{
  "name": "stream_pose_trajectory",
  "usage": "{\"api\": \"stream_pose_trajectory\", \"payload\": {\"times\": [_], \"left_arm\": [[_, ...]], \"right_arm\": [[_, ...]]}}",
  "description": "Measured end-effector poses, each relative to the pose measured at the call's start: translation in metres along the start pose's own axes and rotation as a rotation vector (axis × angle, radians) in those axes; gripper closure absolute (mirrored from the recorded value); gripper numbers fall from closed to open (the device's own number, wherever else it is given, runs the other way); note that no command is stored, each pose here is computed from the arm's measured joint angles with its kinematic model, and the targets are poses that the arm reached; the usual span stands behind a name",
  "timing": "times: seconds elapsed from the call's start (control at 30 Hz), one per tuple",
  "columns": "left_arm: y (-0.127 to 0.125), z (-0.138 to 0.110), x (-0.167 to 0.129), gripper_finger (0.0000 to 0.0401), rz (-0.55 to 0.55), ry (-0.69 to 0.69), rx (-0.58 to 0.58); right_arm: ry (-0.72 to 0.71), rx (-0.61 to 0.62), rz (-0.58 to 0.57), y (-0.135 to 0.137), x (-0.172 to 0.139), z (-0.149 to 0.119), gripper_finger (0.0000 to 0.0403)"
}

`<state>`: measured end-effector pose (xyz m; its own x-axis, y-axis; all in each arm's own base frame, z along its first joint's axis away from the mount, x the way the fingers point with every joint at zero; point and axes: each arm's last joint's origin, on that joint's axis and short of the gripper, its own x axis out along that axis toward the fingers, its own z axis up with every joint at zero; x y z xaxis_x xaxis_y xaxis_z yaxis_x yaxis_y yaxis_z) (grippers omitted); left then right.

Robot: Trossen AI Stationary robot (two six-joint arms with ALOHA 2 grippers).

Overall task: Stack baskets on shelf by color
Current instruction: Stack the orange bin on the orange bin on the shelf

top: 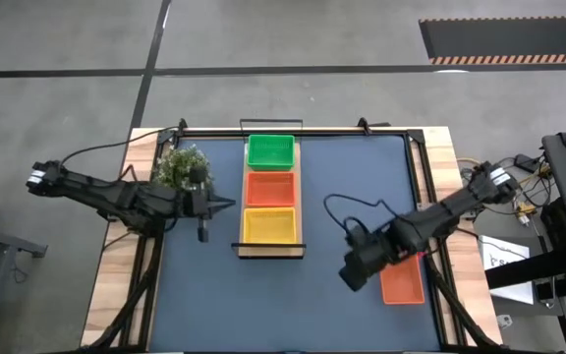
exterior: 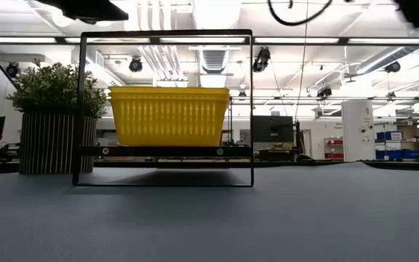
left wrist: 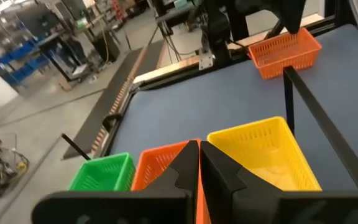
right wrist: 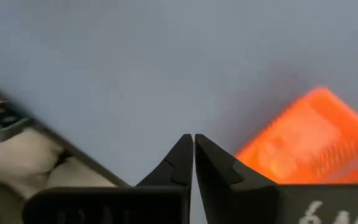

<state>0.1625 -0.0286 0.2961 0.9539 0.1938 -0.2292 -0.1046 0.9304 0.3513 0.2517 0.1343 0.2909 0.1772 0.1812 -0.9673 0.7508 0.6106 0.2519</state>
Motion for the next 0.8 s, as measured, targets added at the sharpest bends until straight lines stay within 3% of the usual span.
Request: {"api": "stream_pose_trajectory", "payload": {"times": [0.17,0.33,0.57,0.8], "left_arm": [[0.002,0.004,-0.001,0.0401,0.011,-0.037,0.042],[0.002,0.006,0.0,0.0401,0.022,-0.067,0.063],[0.0,0.005,0.003,0.0401,0.028,-0.057,0.068],[-0.002,0.004,0.006,0.0401,0.026,-0.043,0.071]], "right_arm": [[0.067,0.145,-0.154,-0.001,0.021,-0.023,0.0373],[0.105,0.21,-0.252,-0.003,0.044,-0.035,0.0319],[0.106,0.202,-0.334,0.0,0.068,-0.035,0.024],[0.106,0.203,-0.416,0.001,0.09,-0.033,0.0219]]}}
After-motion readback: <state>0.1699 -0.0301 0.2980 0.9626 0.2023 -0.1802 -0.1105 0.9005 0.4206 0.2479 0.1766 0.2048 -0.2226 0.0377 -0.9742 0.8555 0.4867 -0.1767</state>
